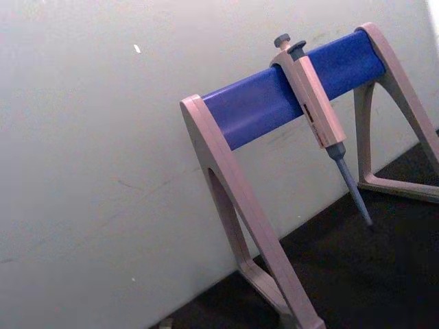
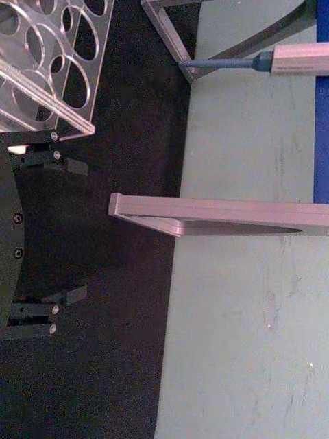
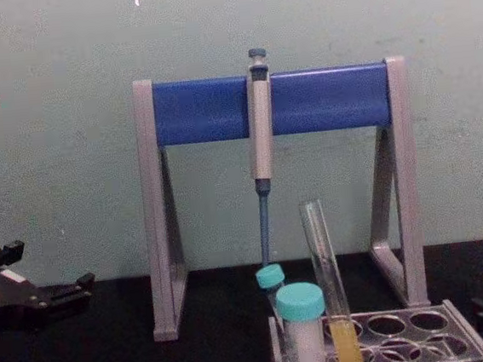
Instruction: Pick up the test tube from the test tube rack, shake it, then place it back into the test tube rack.
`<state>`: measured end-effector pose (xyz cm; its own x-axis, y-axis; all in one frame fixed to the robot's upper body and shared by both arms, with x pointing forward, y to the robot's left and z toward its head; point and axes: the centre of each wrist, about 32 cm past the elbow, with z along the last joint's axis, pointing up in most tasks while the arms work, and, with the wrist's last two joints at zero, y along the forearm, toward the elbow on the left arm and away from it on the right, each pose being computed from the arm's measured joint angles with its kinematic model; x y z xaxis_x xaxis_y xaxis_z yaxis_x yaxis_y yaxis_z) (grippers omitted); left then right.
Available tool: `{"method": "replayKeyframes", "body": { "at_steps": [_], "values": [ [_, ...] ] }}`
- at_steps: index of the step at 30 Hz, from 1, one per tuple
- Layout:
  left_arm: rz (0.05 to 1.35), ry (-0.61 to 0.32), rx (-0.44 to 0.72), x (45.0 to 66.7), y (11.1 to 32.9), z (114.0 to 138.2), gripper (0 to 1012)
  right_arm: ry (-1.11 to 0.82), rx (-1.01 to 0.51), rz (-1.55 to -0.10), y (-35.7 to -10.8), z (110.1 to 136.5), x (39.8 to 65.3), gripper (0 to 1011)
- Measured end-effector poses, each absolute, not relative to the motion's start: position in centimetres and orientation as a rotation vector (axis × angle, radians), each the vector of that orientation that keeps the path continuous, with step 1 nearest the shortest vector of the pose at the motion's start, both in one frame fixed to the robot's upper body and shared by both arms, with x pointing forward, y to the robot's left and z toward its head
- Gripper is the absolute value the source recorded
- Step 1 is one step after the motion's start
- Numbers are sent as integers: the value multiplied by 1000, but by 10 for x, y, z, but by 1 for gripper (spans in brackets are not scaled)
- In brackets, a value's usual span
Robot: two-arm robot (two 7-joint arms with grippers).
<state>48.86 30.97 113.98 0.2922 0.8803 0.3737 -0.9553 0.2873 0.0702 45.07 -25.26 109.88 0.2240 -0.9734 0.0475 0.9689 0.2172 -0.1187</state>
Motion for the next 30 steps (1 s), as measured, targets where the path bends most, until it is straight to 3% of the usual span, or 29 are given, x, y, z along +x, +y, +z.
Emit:
{"method": "replayKeyframes", "body": {
  "at_steps": [30],
  "values": [
    [1248,-285,304,489,310,1140,1001,40,-133,-1345,-253,1099,451,1000]
  ]
}}
